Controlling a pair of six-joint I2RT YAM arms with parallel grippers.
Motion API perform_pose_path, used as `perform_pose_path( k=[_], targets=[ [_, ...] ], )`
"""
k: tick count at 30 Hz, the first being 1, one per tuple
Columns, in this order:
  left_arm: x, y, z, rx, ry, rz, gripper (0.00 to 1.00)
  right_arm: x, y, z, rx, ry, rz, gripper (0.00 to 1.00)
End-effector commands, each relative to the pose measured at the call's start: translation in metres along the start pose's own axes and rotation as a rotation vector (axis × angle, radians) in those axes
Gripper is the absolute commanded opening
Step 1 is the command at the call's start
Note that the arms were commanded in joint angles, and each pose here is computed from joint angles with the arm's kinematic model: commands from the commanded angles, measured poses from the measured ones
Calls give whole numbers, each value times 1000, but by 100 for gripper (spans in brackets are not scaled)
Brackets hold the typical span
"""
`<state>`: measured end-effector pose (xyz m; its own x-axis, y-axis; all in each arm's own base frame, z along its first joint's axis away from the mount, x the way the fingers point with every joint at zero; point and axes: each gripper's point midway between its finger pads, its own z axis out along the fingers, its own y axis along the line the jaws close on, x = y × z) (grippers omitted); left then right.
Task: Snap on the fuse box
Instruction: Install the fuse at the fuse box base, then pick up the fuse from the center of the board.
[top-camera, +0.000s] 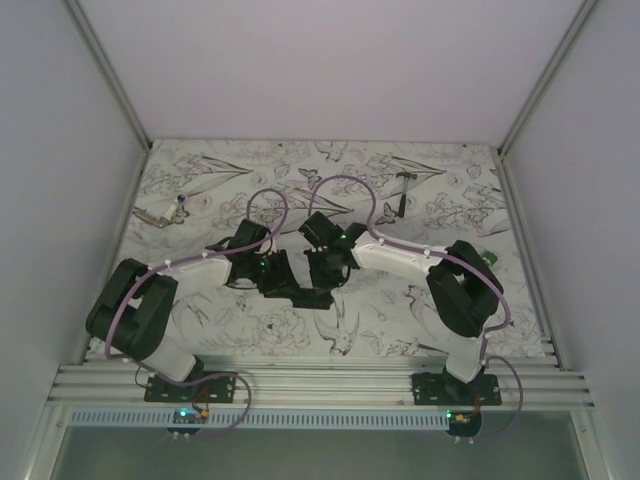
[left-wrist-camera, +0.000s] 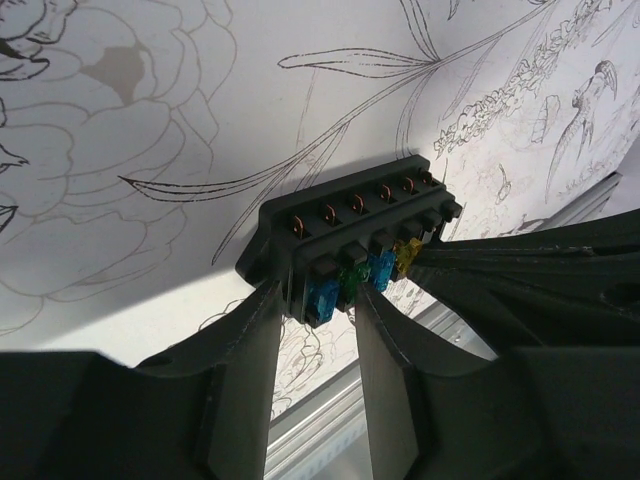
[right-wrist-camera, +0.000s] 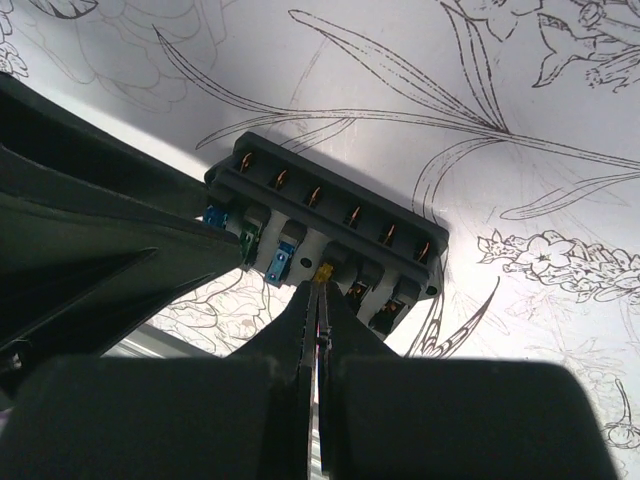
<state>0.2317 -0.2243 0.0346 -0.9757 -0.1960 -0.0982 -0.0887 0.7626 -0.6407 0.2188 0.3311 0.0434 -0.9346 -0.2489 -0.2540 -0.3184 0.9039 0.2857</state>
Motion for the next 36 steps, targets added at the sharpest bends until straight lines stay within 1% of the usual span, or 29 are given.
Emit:
perform_pose_path(
  k=[1,4,5,7,10,11,12,13,15,16,20,22,26,32,36],
  targets=[
    [7,10,9,-14,34,-17,37,34,-45,34,199,124,25,0],
    [11,13,12,-13,46,-30,36,51,-72,47,306,178,14,0],
    [12,13,12,-10,49,-35,36,53,-73,48,305,181,9,0],
    [14,12,11,-5,51,-45,36,40,-56,43,226,121,-24,0],
    [14,8,6,4,33,-46,37,-5,-16,15,78,-36,-88,0],
    [13,7,5,5,26,-45,38,-19,-4,1,43,-83,-109,2],
    [12,6,4,5,19,-46,40,-31,4,-10,16,-119,-128,8],
    [10,5,2,6,9,-48,41,-40,10,-19,-5,-146,-137,12],
    [8,5,0,-2,-10,-47,42,-55,13,-37,-24,-193,-143,19],
    [7,6,-2,-11,-22,-46,44,-60,9,-42,-17,-206,-138,25],
    [5,10,-11,-46,-60,-28,56,-70,-34,-54,97,-250,-89,31],
    [4,10,-17,-61,-79,-13,61,-71,-62,-53,162,-256,-50,38],
    [3,14,-25,-95,-103,9,71,-72,-111,-45,304,-263,8,46],
    [5,20,-28,-111,-116,-2,85,-74,-142,-29,344,-263,61,49],
    [6,20,-29,-111,-116,-4,89,-75,-149,-16,339,-249,71,50]
  ],
)
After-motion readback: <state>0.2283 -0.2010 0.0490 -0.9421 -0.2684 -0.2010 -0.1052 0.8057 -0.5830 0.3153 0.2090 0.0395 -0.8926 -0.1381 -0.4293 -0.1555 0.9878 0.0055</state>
